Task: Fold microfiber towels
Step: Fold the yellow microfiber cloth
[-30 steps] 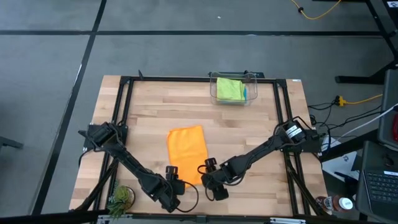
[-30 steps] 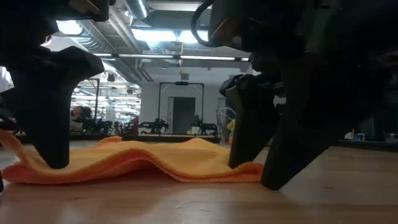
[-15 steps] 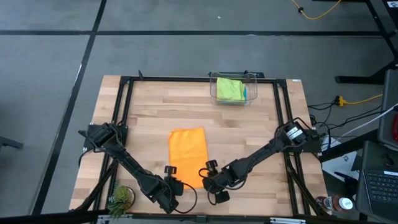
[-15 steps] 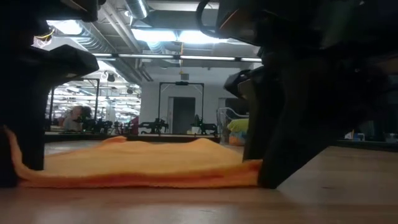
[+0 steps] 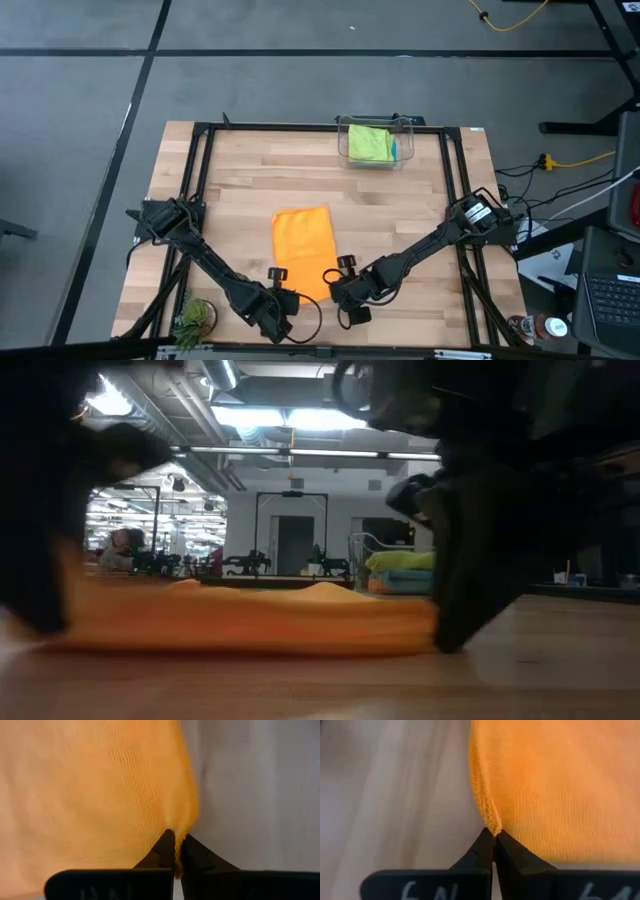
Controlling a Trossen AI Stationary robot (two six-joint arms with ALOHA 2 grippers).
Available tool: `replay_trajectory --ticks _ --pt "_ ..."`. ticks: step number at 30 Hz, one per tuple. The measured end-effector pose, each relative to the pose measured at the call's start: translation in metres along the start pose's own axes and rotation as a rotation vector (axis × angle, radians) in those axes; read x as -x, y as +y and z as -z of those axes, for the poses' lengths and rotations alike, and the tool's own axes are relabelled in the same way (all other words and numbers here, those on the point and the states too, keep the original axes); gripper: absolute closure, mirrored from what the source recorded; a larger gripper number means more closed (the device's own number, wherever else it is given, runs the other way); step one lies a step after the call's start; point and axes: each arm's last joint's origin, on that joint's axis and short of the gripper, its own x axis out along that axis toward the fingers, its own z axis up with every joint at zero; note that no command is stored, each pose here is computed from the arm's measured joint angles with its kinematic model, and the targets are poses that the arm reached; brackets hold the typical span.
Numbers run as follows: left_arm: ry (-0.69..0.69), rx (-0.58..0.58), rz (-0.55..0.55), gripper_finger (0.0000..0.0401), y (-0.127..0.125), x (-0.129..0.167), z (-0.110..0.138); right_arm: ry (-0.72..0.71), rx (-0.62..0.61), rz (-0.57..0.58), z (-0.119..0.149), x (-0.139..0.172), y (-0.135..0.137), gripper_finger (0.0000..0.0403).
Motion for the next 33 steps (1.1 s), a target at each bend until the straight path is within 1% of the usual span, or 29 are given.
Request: replay_trajectory --ticks 2,6,8,12,16,19,21,23,27,30,33 --pt "-0.027 0.012 0.027 0.0401 -0.004 0.007 -0.008 0.004 -0.011 -0.009 0.0 0.009 0.002 0.0397" --pt "-0.06 0.014 0.073 0.0401 -0.013 0.021 -0.016 -0.044 -0.066 -0.051 -0.005 0.034 0.013 0.0397" --pt "-0.092 0.018 0.1 0.0401 -0.019 0.03 -0.022 -0.038 -0.082 -0.07 -0.003 0.039 0.021 0.0397" --pt "-0.149 0.028 0.148 0.0401 -0.029 0.049 -0.035 -0.055 -0.075 -0.105 0.0 0.046 0.038 0.0397" --pt "-0.201 0.031 0.19 0.0401 -0.037 0.067 -0.045 -0.081 -0.081 -0.135 -0.006 0.057 0.052 0.0397" --pt "-0.233 -0.009 0.191 0.0401 -0.04 0.075 -0.048 -0.139 -0.022 -0.095 -0.016 0.067 0.057 0.0397" --pt "-0.244 -0.036 0.166 0.0401 -0.039 0.078 -0.05 -0.16 0.021 -0.024 -0.022 0.072 0.057 0.0397" --pt "-0.219 -0.057 0.127 0.0401 -0.036 0.08 -0.047 -0.183 0.045 0.051 -0.026 0.076 0.054 0.0397" --pt "-0.094 -0.042 0.016 0.0401 -0.026 0.078 -0.034 -0.205 0.061 0.176 -0.033 0.075 0.037 0.0397" --pt "-0.022 -0.023 -0.081 0.0401 -0.018 0.077 -0.026 -0.207 0.04 0.226 -0.038 0.07 0.02 0.0397" --pt "0.004 -0.02 -0.145 0.0401 -0.011 0.075 -0.021 -0.181 0.006 0.252 -0.041 0.058 0.002 0.0397"
